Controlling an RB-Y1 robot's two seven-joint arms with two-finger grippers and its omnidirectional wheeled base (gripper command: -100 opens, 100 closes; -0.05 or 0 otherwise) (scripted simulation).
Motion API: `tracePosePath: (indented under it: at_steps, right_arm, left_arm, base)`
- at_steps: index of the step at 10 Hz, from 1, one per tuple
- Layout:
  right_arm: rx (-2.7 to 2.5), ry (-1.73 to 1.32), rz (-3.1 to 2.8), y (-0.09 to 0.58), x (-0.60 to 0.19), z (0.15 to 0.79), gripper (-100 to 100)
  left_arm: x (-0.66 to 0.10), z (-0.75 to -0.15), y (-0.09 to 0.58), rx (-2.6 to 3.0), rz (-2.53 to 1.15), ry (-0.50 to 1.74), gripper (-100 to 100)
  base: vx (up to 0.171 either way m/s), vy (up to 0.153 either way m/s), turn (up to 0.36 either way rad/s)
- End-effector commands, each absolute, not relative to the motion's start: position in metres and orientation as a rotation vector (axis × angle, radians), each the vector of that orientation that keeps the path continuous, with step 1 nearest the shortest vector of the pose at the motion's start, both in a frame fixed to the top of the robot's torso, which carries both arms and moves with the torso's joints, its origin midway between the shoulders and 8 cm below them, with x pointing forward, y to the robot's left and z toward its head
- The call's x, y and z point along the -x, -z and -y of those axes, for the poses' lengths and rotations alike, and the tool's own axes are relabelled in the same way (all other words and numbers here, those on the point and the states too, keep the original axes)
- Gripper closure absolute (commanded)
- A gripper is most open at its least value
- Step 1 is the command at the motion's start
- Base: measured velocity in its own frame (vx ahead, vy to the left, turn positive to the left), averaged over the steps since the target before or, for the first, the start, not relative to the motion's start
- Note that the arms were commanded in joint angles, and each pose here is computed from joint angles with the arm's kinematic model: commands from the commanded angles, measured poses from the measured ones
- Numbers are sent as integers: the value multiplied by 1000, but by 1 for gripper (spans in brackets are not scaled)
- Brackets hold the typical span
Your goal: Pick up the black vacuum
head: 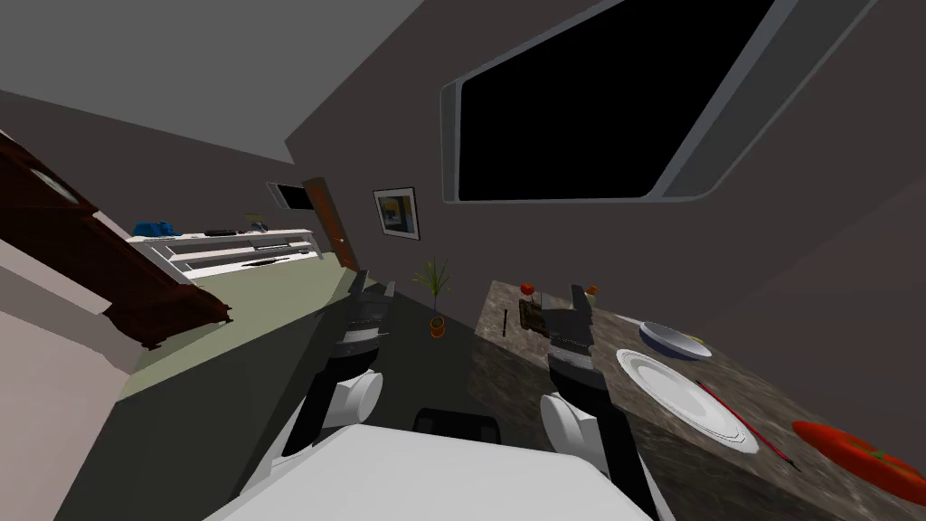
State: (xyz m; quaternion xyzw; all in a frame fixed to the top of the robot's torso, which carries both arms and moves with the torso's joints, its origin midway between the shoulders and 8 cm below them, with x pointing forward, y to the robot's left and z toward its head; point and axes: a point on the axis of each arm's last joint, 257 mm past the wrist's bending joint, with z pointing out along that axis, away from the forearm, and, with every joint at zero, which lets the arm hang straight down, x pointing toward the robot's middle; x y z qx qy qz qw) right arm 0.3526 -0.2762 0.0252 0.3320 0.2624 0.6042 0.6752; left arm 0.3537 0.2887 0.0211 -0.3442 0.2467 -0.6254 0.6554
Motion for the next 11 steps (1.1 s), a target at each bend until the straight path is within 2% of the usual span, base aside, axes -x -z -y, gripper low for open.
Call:
tracePosePath:
  at_steps: [1, 6, 11]
  right_arm:
    - [-783, -1361, -645, -10, -356, 283, -100]
    - [-1011, -1353, -779, 52, -358, 324, -100]
    - [-1229, -1340, -838, 101, -351, 357, -100]
  left_arm:
    - [-354, -289, -21, 780, -559, 1418, 0]
    - [-354, -289, -21, 780, -559, 1418, 0]
    - [-354, -289, -21, 780, -559, 1418, 0]
  base:
    - [-8, 67, 70]
    - [-5, 139, 53]
    - [22, 104, 27]
